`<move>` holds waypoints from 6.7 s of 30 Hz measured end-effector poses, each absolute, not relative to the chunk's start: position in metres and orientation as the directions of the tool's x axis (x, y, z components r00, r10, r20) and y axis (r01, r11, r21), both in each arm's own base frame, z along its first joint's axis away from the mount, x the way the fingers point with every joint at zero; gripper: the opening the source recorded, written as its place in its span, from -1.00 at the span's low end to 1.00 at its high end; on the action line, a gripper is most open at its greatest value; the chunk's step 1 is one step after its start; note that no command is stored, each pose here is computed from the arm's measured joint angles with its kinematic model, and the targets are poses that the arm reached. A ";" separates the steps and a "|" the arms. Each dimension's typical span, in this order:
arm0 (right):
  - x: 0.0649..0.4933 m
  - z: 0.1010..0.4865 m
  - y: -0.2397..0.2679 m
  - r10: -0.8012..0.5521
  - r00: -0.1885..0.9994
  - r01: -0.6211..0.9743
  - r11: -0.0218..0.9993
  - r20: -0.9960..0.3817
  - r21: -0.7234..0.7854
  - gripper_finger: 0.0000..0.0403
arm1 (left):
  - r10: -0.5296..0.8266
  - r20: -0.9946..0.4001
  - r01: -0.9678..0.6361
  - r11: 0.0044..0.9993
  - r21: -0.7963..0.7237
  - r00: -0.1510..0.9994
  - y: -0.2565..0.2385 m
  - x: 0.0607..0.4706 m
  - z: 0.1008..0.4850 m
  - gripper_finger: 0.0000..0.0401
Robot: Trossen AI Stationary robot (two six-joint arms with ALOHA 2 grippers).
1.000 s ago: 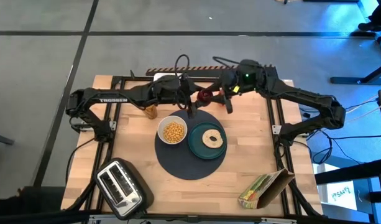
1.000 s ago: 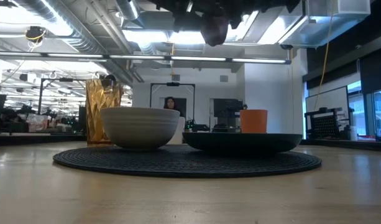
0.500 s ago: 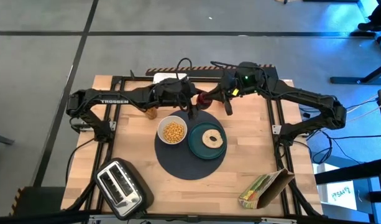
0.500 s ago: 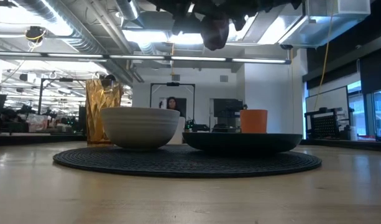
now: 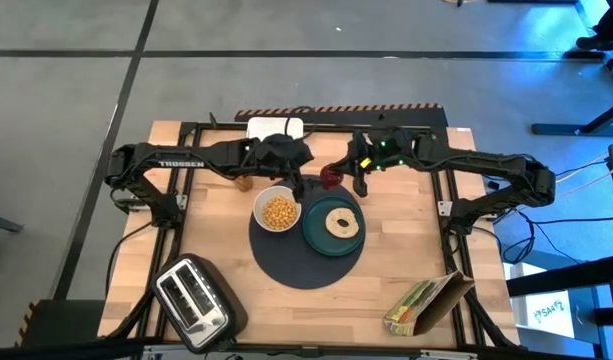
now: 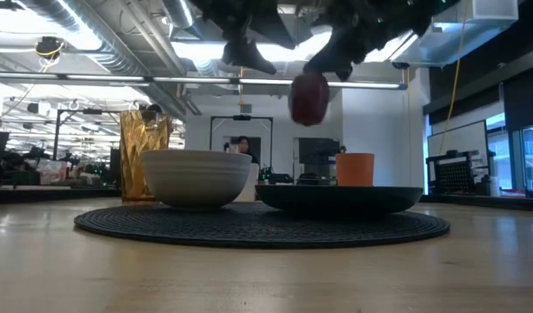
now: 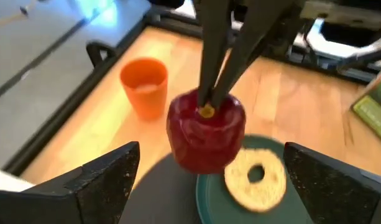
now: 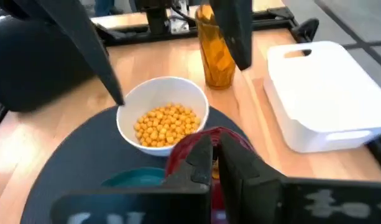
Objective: Arrange a breakfast setting
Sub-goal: Put the red apple on the green plate, then put the orange cup of rice to the top of the green plate, then put the yellow spoon to the bottom left of the green plate
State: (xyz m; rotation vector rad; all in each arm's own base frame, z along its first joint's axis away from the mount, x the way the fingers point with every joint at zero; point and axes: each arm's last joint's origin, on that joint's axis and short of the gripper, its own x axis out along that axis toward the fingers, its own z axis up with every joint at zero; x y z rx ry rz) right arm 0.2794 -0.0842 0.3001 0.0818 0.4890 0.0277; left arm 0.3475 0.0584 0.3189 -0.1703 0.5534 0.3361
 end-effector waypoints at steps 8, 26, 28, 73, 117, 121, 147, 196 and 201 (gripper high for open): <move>0.275 0.238 -0.062 0.066 0.914 -0.016 0.992 -0.401 0.126 -1.00 | 0.286 -0.565 -0.377 0.925 -0.047 0.774 0.053 0.347 0.316 0.94; 0.299 0.167 -0.037 0.190 0.867 -0.121 0.977 -0.460 0.175 -0.96 | 0.378 -0.553 -0.459 0.889 -0.009 0.743 0.069 0.344 0.317 0.94; 0.299 0.166 -0.038 0.193 0.865 -0.107 0.973 -0.462 0.205 -0.90 | 0.399 -0.549 -0.475 0.880 0.005 0.734 0.069 0.344 0.317 0.94; 0.220 0.313 -0.190 -0.293 0.523 0.673 0.718 -0.800 0.177 -0.07 | 0.446 -0.806 -0.766 0.643 -0.013 0.388 0.089 0.270 0.321 0.38; 0.257 0.223 -0.215 -0.209 0.181 0.839 0.543 -0.961 0.040 -0.21 | 0.412 -0.767 -0.703 0.707 -0.071 0.492 0.085 0.280 0.326 0.37; 0.259 0.213 -0.217 -0.187 0.155 0.837 0.546 -0.970 0.029 -0.21 | 0.412 -0.768 -0.698 0.713 -0.062 0.490 0.085 0.279 0.326 0.37; 0.338 0.260 -0.152 -0.205 0.463 0.627 0.764 -0.862 0.155 -0.98 | 0.437 -0.747 -0.645 0.764 0.015 0.500 0.080 0.282 0.327 0.37; 0.378 0.277 -0.120 -0.017 0.471 0.515 0.817 -0.882 0.259 0.08 | 0.498 -0.822 -0.762 0.635 0.127 0.278 0.117 0.236 0.331 0.37; 0.370 0.298 -0.119 -0.017 0.534 0.468 0.839 -0.845 0.278 0.08 | 0.411 -0.902 -0.636 0.732 0.243 0.129 0.121 0.216 0.323 0.37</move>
